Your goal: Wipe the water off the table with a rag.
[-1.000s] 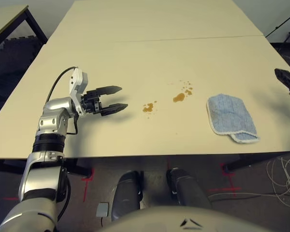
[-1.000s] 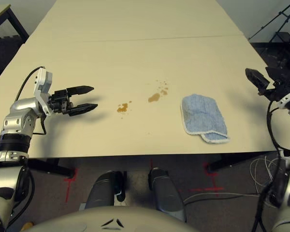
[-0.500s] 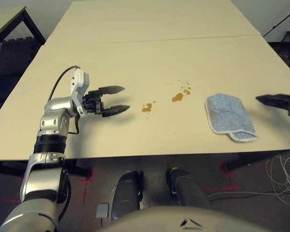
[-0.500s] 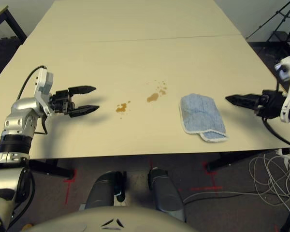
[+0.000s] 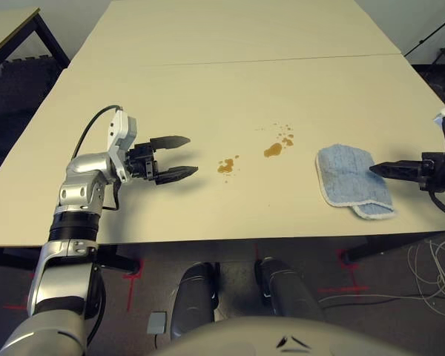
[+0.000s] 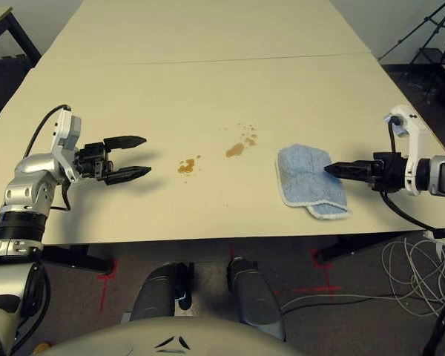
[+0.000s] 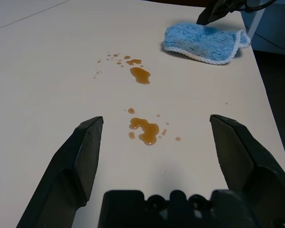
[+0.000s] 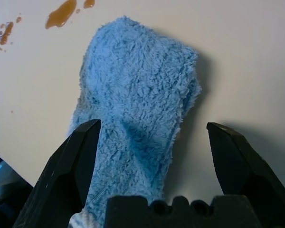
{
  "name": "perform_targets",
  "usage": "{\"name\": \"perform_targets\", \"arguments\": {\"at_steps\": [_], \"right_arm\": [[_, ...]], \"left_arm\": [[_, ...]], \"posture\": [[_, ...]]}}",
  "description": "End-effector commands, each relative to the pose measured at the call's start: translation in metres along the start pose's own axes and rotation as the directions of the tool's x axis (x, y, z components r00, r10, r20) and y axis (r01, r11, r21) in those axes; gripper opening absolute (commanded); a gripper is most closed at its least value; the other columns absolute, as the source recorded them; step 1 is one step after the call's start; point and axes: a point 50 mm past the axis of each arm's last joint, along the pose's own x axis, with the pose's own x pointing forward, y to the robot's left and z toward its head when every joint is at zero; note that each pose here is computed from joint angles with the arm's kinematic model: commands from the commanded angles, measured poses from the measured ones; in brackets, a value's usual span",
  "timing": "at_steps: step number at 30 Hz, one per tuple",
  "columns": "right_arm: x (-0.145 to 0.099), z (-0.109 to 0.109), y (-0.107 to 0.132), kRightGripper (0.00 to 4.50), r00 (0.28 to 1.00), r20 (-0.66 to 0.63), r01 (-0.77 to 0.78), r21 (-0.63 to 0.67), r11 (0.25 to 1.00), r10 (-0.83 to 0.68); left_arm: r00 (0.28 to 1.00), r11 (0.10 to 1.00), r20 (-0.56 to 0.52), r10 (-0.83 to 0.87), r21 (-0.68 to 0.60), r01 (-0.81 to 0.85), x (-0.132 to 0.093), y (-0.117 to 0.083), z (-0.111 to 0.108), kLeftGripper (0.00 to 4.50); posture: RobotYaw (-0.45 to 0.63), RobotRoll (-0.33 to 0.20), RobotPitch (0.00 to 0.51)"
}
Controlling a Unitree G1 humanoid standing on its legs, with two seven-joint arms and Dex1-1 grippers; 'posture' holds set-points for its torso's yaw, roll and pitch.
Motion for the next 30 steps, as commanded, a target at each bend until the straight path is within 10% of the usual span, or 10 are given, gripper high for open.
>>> {"name": "perform_targets", "arguments": {"at_steps": [1,24,30], "right_arm": [[0.008,-0.002,-0.001,4.49,1.0,-0.022,-0.009,-0.005,1.0,0.009],[0.049,-0.019,0.018,4.49,0.989,-0.116,-0.104,-0.055,0.993,0.097],[0.047,-0.017,0.012,2.4,0.993,-0.098,-0.067,-0.076,0.995,0.059]], "left_arm": [[1.0,1.0,-0.014,-0.008,0.014,0.008,-0.001,-0.002,0.002,4.5],[1.0,1.0,-0.028,0.005,0.01,-0.004,-0.005,-0.005,-0.001,4.5],[0.999,1.0,-0.031,0.007,0.012,-0.006,-0.005,-0.005,-0.001,4.5]], "posture": [[-0.23,0.0,0.143],[-0.21,0.0,0.15],[-0.21,0.0,0.145]]}}
